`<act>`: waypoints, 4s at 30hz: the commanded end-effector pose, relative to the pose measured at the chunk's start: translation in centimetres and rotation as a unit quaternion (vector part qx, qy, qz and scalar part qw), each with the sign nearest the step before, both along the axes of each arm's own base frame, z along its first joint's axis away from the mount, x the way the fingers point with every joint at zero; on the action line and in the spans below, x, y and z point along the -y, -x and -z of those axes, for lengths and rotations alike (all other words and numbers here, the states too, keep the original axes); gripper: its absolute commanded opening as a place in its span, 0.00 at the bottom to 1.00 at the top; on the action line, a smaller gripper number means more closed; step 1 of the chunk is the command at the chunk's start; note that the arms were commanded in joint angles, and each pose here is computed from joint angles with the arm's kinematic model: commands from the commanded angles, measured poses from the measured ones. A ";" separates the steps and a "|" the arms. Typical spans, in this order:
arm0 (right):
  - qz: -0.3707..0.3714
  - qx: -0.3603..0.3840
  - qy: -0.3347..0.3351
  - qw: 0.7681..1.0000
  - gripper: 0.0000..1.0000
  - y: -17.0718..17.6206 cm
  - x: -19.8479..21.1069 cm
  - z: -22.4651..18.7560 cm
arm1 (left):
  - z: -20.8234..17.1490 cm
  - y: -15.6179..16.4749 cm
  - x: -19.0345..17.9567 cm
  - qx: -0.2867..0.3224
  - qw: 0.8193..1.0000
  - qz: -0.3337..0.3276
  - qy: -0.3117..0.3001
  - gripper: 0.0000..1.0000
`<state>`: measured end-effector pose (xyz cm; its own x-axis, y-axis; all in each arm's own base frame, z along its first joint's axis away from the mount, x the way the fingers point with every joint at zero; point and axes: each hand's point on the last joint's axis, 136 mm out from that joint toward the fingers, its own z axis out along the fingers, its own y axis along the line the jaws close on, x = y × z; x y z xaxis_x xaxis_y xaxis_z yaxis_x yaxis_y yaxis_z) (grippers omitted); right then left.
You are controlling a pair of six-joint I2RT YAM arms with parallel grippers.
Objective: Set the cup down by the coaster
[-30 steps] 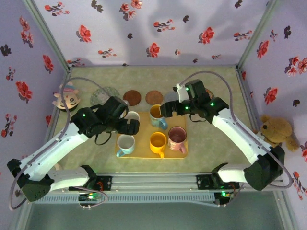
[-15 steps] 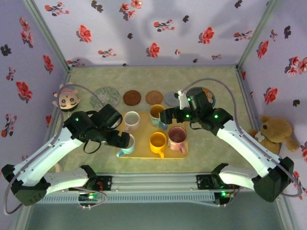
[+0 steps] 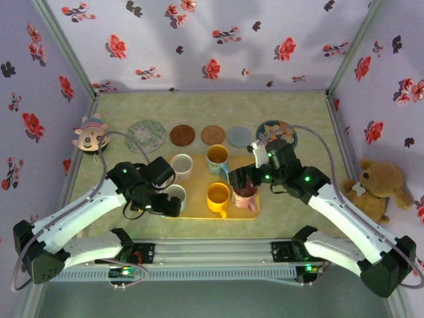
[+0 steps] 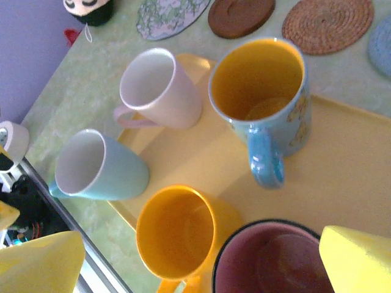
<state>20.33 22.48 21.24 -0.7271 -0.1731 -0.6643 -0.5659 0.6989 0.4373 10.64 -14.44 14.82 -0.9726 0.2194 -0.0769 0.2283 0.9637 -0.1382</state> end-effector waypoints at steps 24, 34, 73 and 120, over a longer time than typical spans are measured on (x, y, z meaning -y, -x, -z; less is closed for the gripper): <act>0.002 0.029 -0.032 0.999 1.00 -0.3 -0.9 1.0 | 4.1 0.6 1.1 -0.065 0.997 0.042 -0.009 0.90; 0.036 0.036 -0.018 0.999 1.00 -1.3 -0.1 1.5 | 4.9 -0.4 1.9 -0.043 0.998 0.035 0.004 0.75; 0.083 0.021 0.022 0.996 1.00 -3.4 0.3 2.7 | 6.4 -2.9 2.4 0.008 1.000 0.000 0.003 0.57; 0.106 0.018 0.018 0.994 1.00 -2.5 1.7 3.2 | 7.8 -1.9 1.4 0.006 1.000 -0.012 -0.006 0.28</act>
